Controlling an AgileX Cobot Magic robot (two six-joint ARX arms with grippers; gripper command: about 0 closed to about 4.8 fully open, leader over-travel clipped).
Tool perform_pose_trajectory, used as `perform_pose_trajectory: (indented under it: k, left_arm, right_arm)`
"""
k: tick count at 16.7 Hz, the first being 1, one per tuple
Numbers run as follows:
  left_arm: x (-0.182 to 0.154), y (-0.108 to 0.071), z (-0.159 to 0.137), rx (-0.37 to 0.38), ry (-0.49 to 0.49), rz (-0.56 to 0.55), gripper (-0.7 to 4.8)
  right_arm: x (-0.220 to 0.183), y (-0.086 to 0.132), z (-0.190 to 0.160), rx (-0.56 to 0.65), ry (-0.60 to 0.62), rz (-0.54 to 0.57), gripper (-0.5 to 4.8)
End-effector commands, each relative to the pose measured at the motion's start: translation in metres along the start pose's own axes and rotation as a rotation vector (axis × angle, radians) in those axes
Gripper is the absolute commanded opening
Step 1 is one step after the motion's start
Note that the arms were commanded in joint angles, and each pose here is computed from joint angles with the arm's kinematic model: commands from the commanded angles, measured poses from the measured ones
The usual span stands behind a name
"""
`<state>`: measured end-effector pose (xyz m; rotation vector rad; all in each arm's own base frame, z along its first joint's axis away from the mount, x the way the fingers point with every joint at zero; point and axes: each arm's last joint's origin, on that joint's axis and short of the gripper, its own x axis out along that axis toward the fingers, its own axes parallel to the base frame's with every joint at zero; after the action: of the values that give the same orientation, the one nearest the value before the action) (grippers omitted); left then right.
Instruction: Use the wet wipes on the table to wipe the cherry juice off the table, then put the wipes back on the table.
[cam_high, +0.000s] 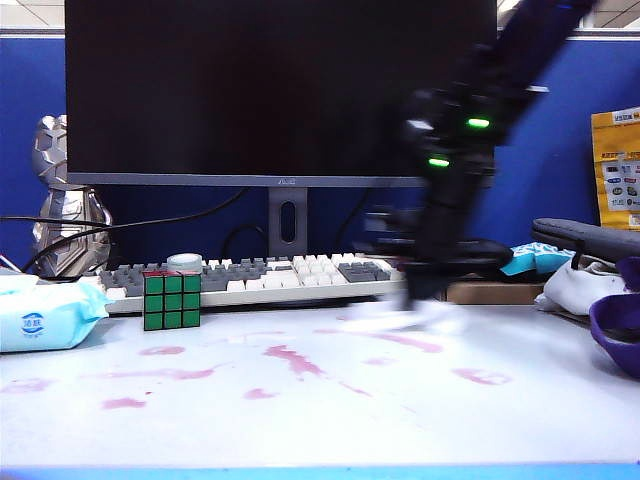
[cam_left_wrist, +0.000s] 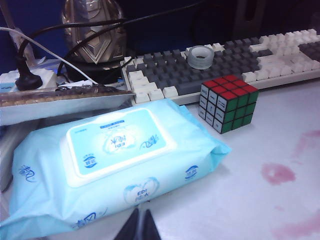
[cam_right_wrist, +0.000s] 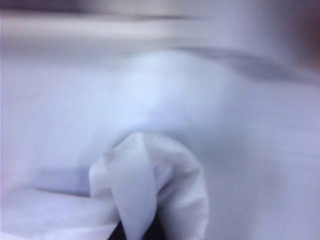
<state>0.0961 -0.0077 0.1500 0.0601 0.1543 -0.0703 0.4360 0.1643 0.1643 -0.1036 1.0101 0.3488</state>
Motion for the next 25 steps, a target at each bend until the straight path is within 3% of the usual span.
perform_pose_trajectory:
  k: [1,2,4,7,9,11,14,16,18,20,22,25]
  left_arm:
    - [0.000,0.000,-0.001,0.000,0.011,0.004,0.23]
    - [0.000,0.000,-0.001,0.000,0.011,0.004,0.23]
    - [0.000,0.000,-0.001,0.000,0.011,0.004,0.23]
    - [0.000,0.000,-0.001,0.000,0.011,0.004,0.23]
    - [0.000,0.000,-0.001,0.000,0.011,0.004,0.23]
    - [0.000,0.000,-0.001,0.000,0.011,0.004,0.23]
    - [0.000,0.000,-0.001,0.000,0.011,0.004,0.23]
    - [0.000,0.000,-0.001,0.000,0.011,0.004,0.23]
    - [0.000,0.000,-0.001,0.000,0.011,0.004,0.23]
    - [0.000,0.000,-0.001,0.000,0.011,0.004,0.23]
    - [0.000,0.000,-0.001,0.000,0.011,0.004,0.23]
    - [0.000,0.000,-0.001,0.000,0.011,0.004,0.23]
  right_arm:
    - [0.002,0.043,0.001,-0.123,0.007,0.080,-0.01]
    - [0.005,0.052,0.003,-0.139,0.005,0.090,-0.01]
    - [0.013,0.062,0.010,-0.159,-0.025,-0.041,-0.01]
    - [0.021,0.052,0.020,-0.144,-0.092,-0.267,-0.01]
    - [0.025,0.045,0.024,-0.140,-0.091,-0.295,-0.01]
    - [0.027,0.048,0.022,-0.153,-0.049,-0.105,-0.01]
    - [0.026,0.066,0.006,-0.163,0.113,0.207,-0.01]
    - [0.021,0.086,-0.007,-0.170,0.224,0.245,-0.01]
    - [0.017,0.092,-0.015,-0.201,0.289,0.117,-0.01]
    - [0.014,0.084,-0.021,-0.228,0.360,-0.025,-0.01]
    - [0.012,0.058,-0.023,-0.232,0.410,-0.245,-0.01]
    - [0.009,0.018,-0.021,-0.171,0.456,-0.339,-0.01]
